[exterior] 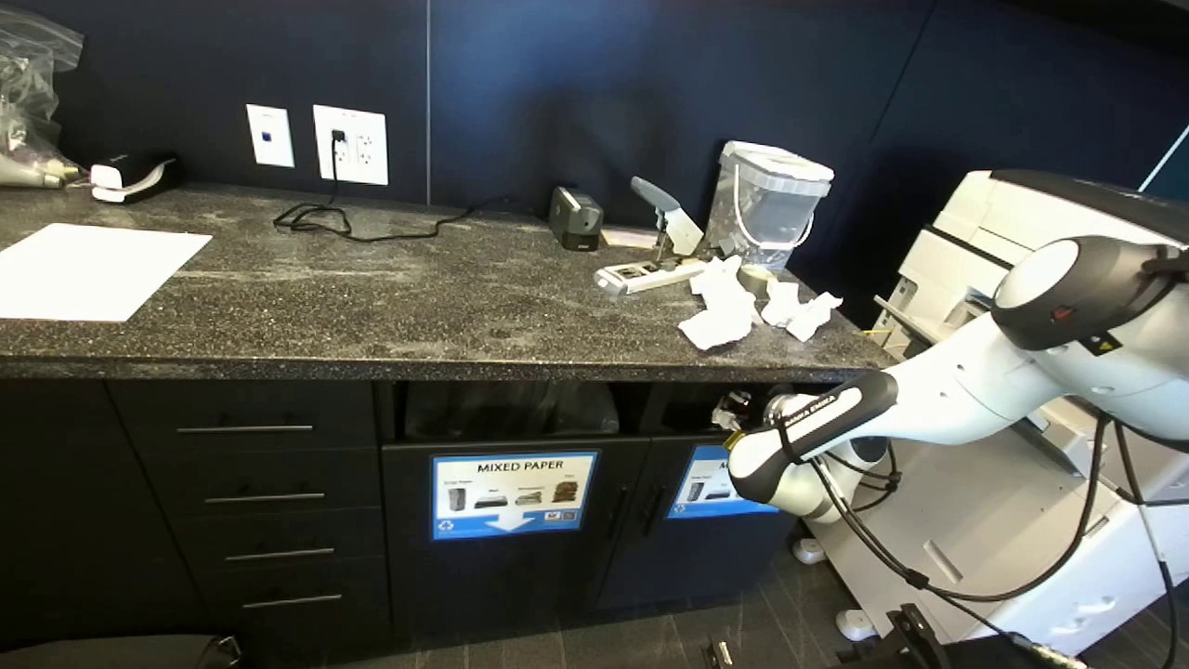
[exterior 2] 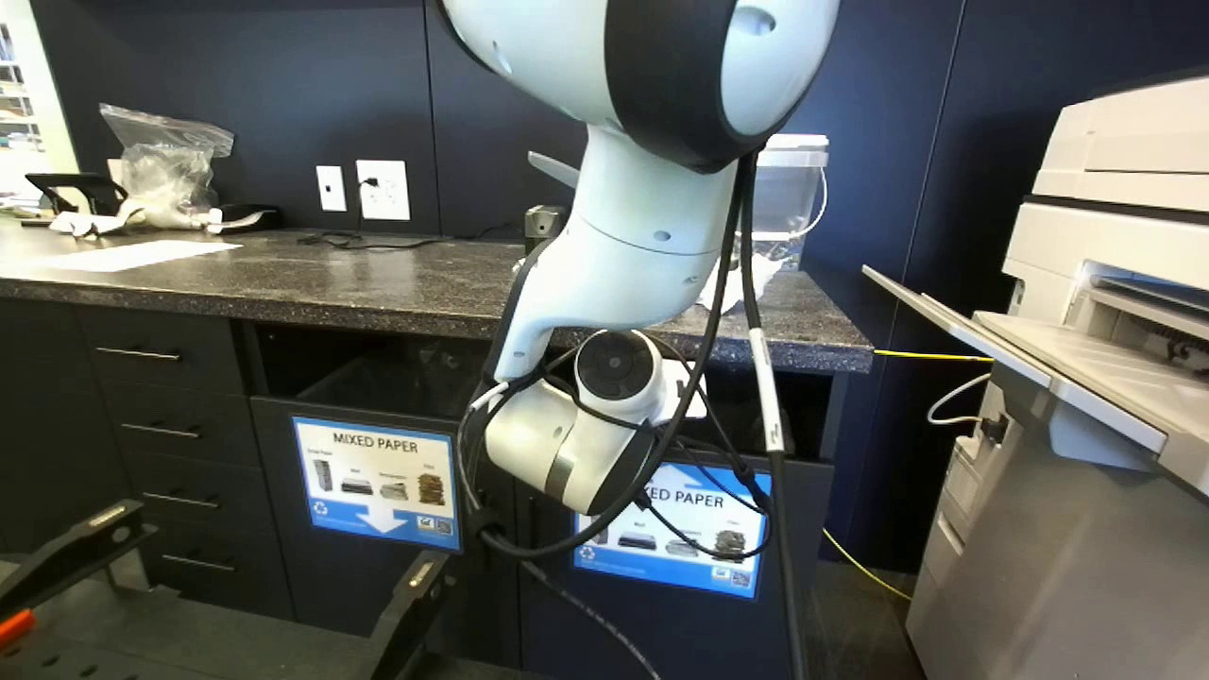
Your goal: Put the tissues in the rubbish bin.
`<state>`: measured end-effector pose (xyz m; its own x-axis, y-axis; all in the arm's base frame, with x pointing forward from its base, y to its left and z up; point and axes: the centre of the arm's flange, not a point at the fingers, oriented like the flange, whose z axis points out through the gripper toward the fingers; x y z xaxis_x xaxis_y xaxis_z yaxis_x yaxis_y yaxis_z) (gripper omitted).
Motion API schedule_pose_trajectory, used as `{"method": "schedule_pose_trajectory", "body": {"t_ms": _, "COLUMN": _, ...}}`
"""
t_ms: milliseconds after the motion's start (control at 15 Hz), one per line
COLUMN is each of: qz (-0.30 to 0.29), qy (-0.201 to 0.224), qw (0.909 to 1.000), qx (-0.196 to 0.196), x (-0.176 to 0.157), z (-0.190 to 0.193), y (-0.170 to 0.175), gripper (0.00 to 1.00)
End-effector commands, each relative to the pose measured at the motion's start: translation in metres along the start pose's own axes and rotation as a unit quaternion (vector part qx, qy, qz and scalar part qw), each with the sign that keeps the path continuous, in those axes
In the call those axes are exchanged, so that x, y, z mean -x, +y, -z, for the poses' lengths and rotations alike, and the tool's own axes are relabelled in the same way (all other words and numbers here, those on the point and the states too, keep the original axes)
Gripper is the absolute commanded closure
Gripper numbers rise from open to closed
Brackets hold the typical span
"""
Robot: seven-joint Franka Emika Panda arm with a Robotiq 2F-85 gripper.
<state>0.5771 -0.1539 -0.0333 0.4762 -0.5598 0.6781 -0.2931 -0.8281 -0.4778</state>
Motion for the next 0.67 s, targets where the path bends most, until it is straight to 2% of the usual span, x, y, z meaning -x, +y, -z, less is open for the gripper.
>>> {"method": "schedule_pose_trajectory", "body": {"t_ms": 0, "qz": -0.012, "qy": 0.027, "qw": 0.9996, "qx": -0.004, "x": 0.005, "z": -0.018, "y": 0.002, "gripper": 0.83}}
{"method": "schedule_pose_trajectory", "body": {"t_ms": 67, "qz": -0.014, "qy": 0.027, "qw": 0.9995, "qx": -0.004, "x": 0.006, "z": -0.020, "y": 0.002, "gripper": 0.84}}
{"method": "schedule_pose_trajectory", "body": {"t_ms": 133, "qz": -0.015, "qy": 0.024, "qw": 0.9996, "qx": -0.002, "x": 0.007, "z": -0.021, "y": 0.001, "gripper": 0.65}}
{"method": "schedule_pose_trajectory", "body": {"t_ms": 600, "qz": 0.021, "qy": 0.024, "qw": 0.9993, "qx": -0.018, "x": 0.004, "z": -0.016, "y": -0.012, "gripper": 0.13}}
